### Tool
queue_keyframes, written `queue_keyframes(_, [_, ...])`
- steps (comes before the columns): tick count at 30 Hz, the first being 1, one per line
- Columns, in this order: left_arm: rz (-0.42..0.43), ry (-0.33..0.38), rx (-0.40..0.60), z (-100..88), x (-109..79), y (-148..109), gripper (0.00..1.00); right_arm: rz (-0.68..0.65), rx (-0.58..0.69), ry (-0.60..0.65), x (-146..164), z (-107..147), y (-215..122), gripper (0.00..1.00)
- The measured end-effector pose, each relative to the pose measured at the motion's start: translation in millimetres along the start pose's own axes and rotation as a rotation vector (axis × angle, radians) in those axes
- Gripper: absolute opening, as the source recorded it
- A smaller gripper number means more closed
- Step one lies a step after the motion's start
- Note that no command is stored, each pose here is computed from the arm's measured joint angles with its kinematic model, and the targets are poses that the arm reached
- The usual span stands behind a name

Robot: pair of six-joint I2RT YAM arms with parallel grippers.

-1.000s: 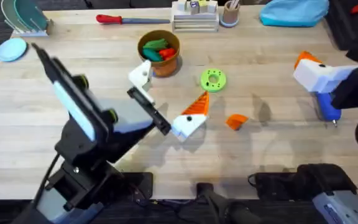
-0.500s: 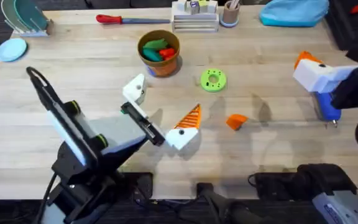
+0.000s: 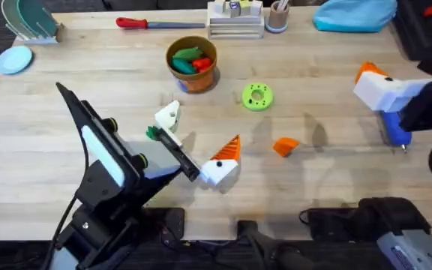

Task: Pick up the gripper from the table and insert it into the empty holder that is missing its gripper. Then pick up a screw, insert it into the mounting hole, and use the screwdriver to tighten it. Finally, clean up the table by picking up the vegetable and placing it into the bucket.

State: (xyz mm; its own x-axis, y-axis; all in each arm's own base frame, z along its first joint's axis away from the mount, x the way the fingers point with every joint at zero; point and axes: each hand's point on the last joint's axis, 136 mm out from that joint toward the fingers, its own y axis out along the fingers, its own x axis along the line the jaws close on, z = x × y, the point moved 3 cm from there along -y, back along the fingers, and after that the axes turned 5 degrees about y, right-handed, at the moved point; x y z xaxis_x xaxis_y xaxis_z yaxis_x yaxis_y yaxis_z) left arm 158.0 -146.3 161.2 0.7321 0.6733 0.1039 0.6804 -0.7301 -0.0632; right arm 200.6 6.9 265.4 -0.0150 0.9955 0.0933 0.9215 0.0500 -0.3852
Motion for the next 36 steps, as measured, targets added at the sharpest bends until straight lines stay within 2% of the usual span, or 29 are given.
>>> queue_keyframes(24, [0.0, 0.0, 0.0, 0.0, 0.0, 0, 0.993, 0.0, 0.001, 0.001, 0, 0, 0, 0.991])
queue_keyframes(27, [0.0, 0.0, 0.0, 0.0, 0.0, 0, 0.993, -0.007, 0.045, 0.041, 1, 9, -1, 0.991])
queue_keyframes(30, [0.0, 0.0, 0.0, 0.0, 0.0, 0, 0.993, -0.073, 0.07, 0.1, 11, 13, -1, 0.994])
queue_keyframes(36, [0.0, 0.0, 0.0, 0.0, 0.0, 0, 0.993, -0.274, 0.324, 0.108, 43, 55, 3, 0.994])
